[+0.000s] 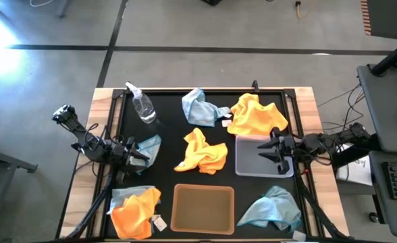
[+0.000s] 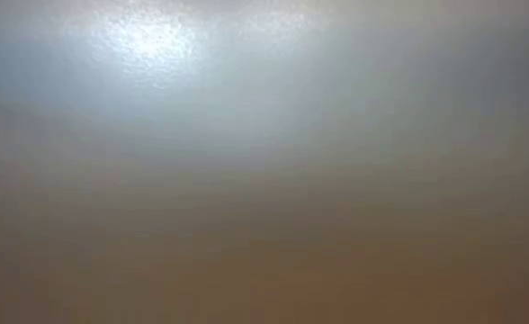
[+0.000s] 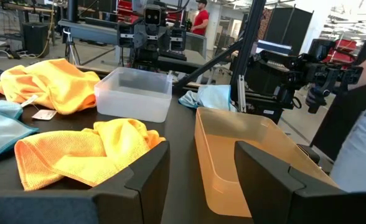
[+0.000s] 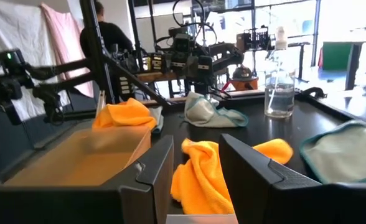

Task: Sort microfiber towel by color & place in baskets
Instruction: Put the orange microfiber towel into the transparent bin

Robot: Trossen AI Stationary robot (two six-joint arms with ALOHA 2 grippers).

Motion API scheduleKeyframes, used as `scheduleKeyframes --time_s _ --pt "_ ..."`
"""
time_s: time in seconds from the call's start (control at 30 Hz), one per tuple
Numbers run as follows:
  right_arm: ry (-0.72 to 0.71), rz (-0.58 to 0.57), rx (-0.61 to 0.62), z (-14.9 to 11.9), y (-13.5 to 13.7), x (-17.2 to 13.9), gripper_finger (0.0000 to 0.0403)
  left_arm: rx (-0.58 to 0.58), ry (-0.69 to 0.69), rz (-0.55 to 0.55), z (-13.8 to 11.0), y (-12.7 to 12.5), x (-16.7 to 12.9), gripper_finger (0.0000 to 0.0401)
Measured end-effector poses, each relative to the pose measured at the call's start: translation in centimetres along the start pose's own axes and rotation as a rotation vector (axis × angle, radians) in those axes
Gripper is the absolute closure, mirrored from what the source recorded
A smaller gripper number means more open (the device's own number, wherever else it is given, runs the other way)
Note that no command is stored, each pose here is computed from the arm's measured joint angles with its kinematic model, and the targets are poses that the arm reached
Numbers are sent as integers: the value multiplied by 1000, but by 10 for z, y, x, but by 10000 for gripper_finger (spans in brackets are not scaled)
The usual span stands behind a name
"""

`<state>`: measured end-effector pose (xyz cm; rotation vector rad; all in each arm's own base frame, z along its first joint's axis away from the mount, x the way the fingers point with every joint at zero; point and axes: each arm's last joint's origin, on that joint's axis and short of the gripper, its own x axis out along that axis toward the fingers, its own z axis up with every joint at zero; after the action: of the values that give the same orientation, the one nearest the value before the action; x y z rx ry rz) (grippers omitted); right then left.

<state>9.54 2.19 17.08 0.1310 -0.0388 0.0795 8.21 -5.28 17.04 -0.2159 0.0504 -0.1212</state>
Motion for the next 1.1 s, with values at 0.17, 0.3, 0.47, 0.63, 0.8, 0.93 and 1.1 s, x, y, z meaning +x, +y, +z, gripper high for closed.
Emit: scheduleKeyframes --time_s 0.17,0.3,0.47,0.63,0.8,0.93,1.1 --pt "-4 -1 108 0 0 0 280 0 0 0 0 0 0 236" --pt "-7 -1 178 1 0 0 280 0 0 0 0 0 0 236" --pt "-8 1 282 1 0 0 280 0 0 0 0 0 0 236" --pt "-7 1 377 1 0 0 280 0 0 0 0 0 0 236" --pt "-7 2 475 1 0 0 280 0 0 0 0 0 0 236" --pt "-1 0 484 0 0 0 280 0 0 0 0 0 0 236" --pt "-1 0 484 0 0 0 280 0 0 0 0 0 0 236"
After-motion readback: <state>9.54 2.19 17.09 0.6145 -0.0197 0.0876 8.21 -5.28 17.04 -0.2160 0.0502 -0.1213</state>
